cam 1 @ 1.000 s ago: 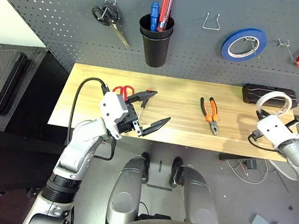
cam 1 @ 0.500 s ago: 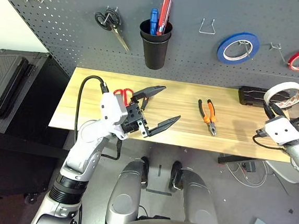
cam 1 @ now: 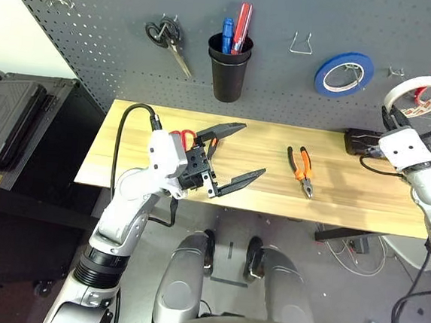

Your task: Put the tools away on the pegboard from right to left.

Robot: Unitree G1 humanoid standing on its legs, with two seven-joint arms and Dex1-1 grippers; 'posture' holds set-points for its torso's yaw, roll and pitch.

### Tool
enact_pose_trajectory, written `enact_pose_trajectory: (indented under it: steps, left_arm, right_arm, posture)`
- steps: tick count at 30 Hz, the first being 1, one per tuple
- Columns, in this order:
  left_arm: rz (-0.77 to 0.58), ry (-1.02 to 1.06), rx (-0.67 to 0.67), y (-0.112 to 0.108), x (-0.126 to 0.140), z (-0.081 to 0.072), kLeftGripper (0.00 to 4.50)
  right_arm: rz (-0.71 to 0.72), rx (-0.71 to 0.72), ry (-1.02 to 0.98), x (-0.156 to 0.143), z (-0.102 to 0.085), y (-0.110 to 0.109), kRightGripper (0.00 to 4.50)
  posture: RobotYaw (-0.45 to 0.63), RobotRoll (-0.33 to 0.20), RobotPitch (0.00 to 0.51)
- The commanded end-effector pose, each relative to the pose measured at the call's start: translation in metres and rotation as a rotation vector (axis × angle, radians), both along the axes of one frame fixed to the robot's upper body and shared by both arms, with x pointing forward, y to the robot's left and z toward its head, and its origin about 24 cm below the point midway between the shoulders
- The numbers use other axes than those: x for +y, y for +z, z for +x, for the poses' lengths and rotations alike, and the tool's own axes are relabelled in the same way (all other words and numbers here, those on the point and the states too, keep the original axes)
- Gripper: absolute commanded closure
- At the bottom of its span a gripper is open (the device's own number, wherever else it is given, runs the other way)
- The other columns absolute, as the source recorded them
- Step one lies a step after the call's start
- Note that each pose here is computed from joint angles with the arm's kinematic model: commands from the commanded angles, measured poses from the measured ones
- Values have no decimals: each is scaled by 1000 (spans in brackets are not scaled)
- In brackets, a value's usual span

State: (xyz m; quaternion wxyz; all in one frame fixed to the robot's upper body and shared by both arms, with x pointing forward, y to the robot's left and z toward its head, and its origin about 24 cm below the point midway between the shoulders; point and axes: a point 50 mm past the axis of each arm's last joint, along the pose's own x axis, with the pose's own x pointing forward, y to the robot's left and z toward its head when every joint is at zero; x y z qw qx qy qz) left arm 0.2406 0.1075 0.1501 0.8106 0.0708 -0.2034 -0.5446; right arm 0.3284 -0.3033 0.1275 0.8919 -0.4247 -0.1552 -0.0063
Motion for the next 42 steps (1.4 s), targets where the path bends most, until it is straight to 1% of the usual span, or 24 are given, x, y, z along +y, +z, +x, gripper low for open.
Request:
enact_pose_trajectory:
  steps: [1,7,12,14,15,17,18,21,24,25,27,30,35,38,40,42]
  left_arm:
    - [35,-16,33,-6,-1,2,0]
    - [56,-13,39,-5,0,3,0]
    - [68,-6,49,-4,0,4,0]
    - [75,-4,53,-4,1,4,0]
    - [79,-3,55,-5,1,4,0]
    - [88,2,59,-5,2,4,0]
    - [91,6,61,-5,2,4,0]
    - [99,19,65,-6,4,4,0]
    - [111,35,79,-9,7,3,0]
    - [119,40,83,-10,8,3,0]
    - [139,43,85,-12,10,2,0]
    - [204,54,98,-20,14,2,0]
    - [302,72,119,-30,20,5,0]
    - [424,86,156,-39,25,7,0]
    - [511,101,180,-46,30,9,0]
    - [554,105,192,-49,32,10,0]
  right_arm:
    - [11,64,-37,0,11,-2,4469]
    - [24,117,-64,6,26,4,4469]
    - [53,186,-84,13,37,2,4469]
    - [65,190,-83,15,38,1,3861]
    - [66,188,-81,16,38,1,3636]
    - [74,168,-66,16,36,0,2903]
    - [76,151,-52,16,32,-2,2455]
    - [76,93,-12,13,19,-9,1407]
    - [99,61,6,7,2,-21,215]
    - [119,44,17,6,-5,-25,22]
    - [125,20,41,6,-16,-31,22]
    - [122,44,63,6,-32,-45,22]
    - [201,165,35,9,-51,-72,22]
    - [285,253,-7,14,-59,-85,22]
    - [338,307,-29,19,-62,-90,22]
    - [379,361,-32,26,-65,-93,22]
  posture:
    - [204,0,181]
    - [208,0,185]
    - [208,0,187]
    - [210,0,190]
    - [210,0,190]
    - [215,0,195]
    - [216,0,196]
    - [220,0,201]
    - [220,0,208]
    - [221,0,210]
    - [220,0,214]
    - [211,0,218]
    - [196,0,227]
    - [184,0,233]
    - [177,0,237]
    - [171,0,241]
